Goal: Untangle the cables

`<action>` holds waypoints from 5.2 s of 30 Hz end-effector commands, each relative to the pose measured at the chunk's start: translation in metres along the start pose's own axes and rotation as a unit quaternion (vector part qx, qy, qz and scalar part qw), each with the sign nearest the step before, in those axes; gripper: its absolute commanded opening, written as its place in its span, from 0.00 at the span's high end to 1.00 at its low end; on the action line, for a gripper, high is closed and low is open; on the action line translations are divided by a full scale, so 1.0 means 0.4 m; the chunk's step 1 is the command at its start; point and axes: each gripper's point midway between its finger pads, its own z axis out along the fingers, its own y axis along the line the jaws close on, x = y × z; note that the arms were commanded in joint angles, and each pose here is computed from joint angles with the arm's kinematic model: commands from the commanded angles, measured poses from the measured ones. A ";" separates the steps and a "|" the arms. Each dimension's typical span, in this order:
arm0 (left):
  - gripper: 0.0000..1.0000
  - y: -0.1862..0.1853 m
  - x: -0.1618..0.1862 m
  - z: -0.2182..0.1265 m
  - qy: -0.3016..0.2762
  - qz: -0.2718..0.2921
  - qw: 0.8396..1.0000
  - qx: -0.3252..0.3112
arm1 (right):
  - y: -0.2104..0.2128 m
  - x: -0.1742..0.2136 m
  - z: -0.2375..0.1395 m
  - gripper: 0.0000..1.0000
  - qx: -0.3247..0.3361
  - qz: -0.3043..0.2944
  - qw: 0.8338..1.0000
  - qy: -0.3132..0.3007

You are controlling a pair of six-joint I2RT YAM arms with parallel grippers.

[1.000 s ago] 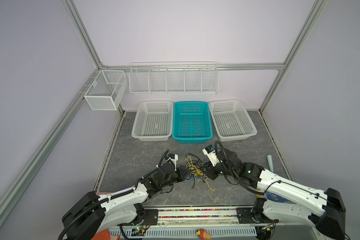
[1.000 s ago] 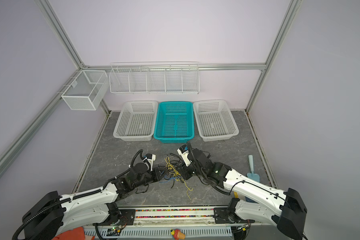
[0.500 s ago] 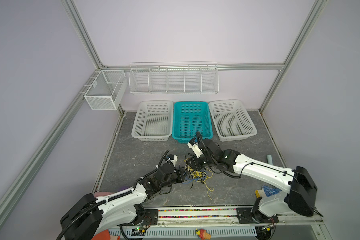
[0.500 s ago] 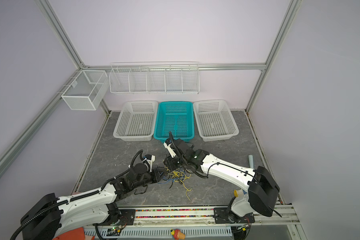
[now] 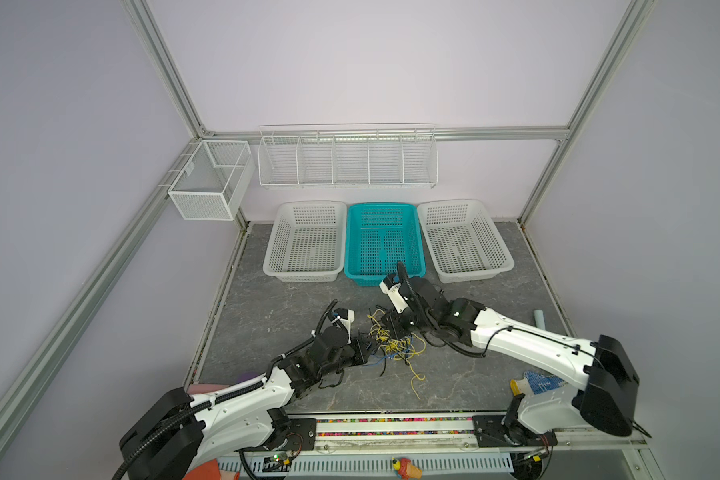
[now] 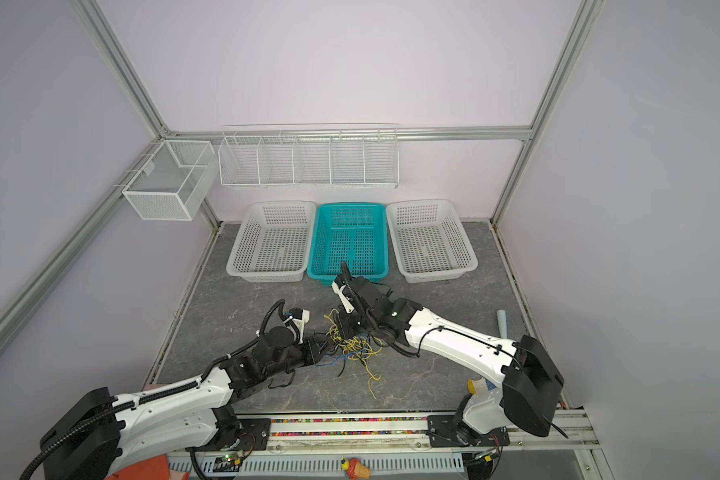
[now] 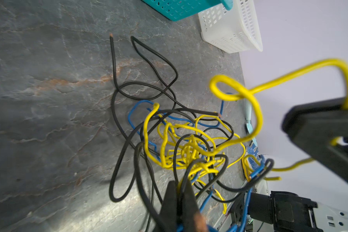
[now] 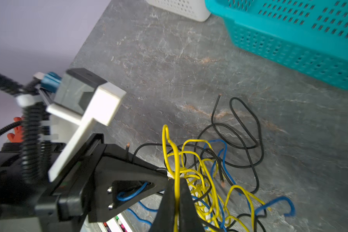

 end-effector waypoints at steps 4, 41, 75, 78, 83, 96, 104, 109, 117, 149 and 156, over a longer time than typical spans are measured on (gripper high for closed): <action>1.00 0.037 0.024 0.002 0.011 0.001 1.000 -0.017 | -0.009 -0.132 -0.174 0.94 0.003 -0.004 0.991 -0.134; 1.00 0.034 -0.035 -0.036 -0.044 0.019 0.998 -0.037 | -0.050 -0.034 -0.368 0.93 -0.005 -0.009 0.987 -0.158; 1.00 0.019 -0.065 -0.092 -0.093 0.007 0.996 -0.007 | -0.119 0.252 -0.034 0.83 -0.026 0.100 0.994 0.022; 1.00 0.021 -0.069 -0.104 -0.102 0.008 0.995 -0.006 | -0.141 0.237 -0.061 0.94 0.001 0.097 0.995 0.000; 1.00 0.068 -0.063 -0.121 -0.110 0.005 0.993 -0.042 | -0.198 0.197 -0.164 0.94 0.069 0.084 0.992 -0.060; 1.00 0.200 -0.033 -0.147 -0.115 -0.023 0.985 -0.129 | -0.269 0.082 -0.457 0.94 0.176 0.074 0.964 -0.185; 1.00 0.246 -0.020 -0.138 -0.096 -0.037 0.981 -0.165 | -0.233 0.004 -0.599 0.94 0.174 0.052 0.954 -0.237; 1.00 0.255 -0.023 -0.141 -0.094 -0.040 0.979 -0.175 | -0.236 0.006 -0.617 0.94 0.184 0.045 0.954 -0.232; 1.00 0.177 -0.054 -0.133 -0.109 -0.053 0.988 -0.099 | -0.219 0.094 -0.429 0.94 0.133 0.049 0.983 -0.116; 1.00 -0.018 -0.118 -0.148 -0.114 -0.061 0.991 0.043 | -0.108 0.162 -0.003 0.73 0.033 0.003 0.999 -0.005; 1.00 -0.010 -0.105 -0.138 -0.103 -0.060 0.992 0.040 | -0.149 0.139 0.033 0.77 0.085 -0.003 0.996 -0.014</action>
